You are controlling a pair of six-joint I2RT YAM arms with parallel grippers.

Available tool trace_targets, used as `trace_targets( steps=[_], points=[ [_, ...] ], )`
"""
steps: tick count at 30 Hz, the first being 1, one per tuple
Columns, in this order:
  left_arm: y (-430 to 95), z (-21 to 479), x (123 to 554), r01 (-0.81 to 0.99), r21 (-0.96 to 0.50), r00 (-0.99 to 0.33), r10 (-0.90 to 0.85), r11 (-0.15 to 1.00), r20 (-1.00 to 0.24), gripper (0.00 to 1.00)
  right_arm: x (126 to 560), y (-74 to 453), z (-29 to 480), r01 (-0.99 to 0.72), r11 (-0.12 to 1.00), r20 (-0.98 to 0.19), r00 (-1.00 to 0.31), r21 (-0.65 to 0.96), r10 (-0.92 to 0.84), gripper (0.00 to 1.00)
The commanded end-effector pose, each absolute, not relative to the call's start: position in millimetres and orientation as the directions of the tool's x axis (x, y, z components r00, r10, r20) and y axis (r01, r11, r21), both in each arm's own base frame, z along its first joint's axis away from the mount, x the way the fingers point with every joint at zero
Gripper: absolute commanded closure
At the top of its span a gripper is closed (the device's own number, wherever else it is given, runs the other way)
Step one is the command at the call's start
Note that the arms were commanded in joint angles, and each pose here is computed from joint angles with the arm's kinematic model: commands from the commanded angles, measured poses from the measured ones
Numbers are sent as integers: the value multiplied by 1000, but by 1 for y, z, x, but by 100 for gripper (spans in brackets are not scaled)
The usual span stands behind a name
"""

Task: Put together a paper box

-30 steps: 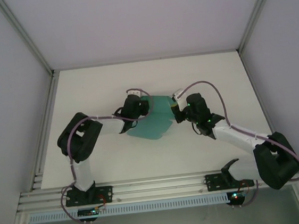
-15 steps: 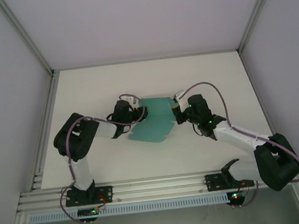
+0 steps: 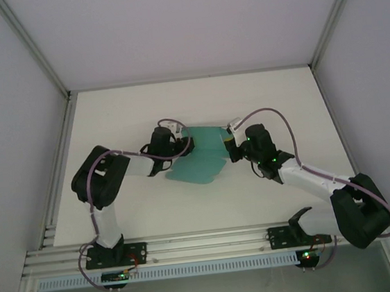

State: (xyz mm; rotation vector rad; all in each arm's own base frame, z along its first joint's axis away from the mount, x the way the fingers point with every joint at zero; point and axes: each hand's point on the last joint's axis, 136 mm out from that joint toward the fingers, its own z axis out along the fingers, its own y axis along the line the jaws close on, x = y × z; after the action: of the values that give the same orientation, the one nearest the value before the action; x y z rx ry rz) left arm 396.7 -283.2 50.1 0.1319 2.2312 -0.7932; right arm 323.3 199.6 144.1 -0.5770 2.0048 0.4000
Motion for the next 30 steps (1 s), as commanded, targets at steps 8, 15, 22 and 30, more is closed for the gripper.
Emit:
trace_targets(
  steps=[8,15,22,30],
  points=[
    [-287,42,415,272,-493,-717,-168,826,-676,86,309,195,119,-545,838,-834,-480,38,-274,100],
    [-228,29,421,-4,-223,-714,-160,975,-682,100,308,188,121,-503,864,-835,-478,5,-273,100],
    [-157,22,405,-275,114,-719,-125,955,-683,100,313,182,124,-443,896,-847,-461,-38,-264,100],
    [-145,23,404,-345,223,-733,-113,912,-671,100,318,188,124,-442,896,-854,-449,-43,-262,100]
  ],
)
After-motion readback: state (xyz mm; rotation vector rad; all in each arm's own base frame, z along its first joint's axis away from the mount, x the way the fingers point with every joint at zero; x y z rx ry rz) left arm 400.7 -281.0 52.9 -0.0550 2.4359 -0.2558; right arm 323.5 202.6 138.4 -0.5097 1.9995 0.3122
